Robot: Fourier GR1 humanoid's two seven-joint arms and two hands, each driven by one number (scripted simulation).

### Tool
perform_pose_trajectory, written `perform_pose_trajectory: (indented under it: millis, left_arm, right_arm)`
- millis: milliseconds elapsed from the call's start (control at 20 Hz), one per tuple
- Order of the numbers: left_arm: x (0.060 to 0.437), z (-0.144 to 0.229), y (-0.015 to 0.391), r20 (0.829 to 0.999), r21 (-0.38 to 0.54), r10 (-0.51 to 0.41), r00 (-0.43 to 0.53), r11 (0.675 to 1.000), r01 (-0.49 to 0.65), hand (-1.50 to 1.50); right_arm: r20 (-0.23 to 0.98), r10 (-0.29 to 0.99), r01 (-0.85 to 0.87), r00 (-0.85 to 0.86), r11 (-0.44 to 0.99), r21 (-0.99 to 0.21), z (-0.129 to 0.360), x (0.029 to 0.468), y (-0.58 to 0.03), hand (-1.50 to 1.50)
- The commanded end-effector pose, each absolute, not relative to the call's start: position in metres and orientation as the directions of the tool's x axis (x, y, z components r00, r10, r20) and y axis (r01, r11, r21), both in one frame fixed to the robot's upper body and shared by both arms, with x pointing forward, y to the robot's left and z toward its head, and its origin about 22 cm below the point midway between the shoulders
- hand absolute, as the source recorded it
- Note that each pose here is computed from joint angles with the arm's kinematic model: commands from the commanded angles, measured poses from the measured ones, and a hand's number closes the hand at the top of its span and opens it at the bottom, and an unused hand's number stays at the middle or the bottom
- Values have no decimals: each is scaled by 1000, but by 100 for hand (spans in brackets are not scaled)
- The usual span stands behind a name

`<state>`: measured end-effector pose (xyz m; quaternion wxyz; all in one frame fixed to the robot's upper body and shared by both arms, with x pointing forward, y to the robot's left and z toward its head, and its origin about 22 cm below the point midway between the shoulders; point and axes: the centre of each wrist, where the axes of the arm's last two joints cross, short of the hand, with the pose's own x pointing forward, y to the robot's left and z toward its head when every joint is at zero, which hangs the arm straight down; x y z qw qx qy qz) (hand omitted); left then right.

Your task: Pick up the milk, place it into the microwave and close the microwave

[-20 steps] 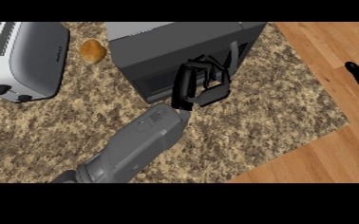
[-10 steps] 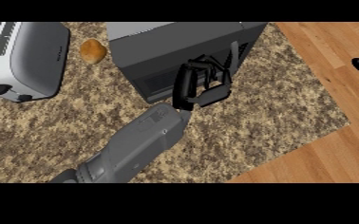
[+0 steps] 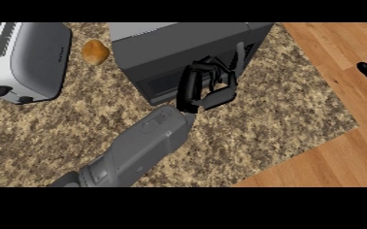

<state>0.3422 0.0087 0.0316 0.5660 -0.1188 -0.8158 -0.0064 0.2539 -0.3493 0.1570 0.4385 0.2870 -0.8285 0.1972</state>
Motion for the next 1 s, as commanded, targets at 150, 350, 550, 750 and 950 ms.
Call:
perform_pose_trajectory:
  millis: [150,350,550,750,950]
  left_arm:
    - [364,41,15,933,-125,166,-318,982,145,150]
    - [363,37,15,933,-114,158,-323,982,152,150]
    - [362,37,14,932,-113,160,-326,981,160,150]
    - [362,30,14,938,-19,78,-337,984,175,150]
    - [364,22,20,954,25,13,-301,992,121,150]
  right_arm:
    - [843,-309,-663,-440,745,-73,162,254,-353,-150]
    - [839,-308,-666,-449,742,-84,170,255,-356,-150]
    - [842,-304,-684,-445,723,-100,173,256,-356,-150]
    - [833,-337,-711,-439,697,-92,175,256,-353,-150]
    - [835,-371,-745,-406,664,-67,172,256,-349,-150]
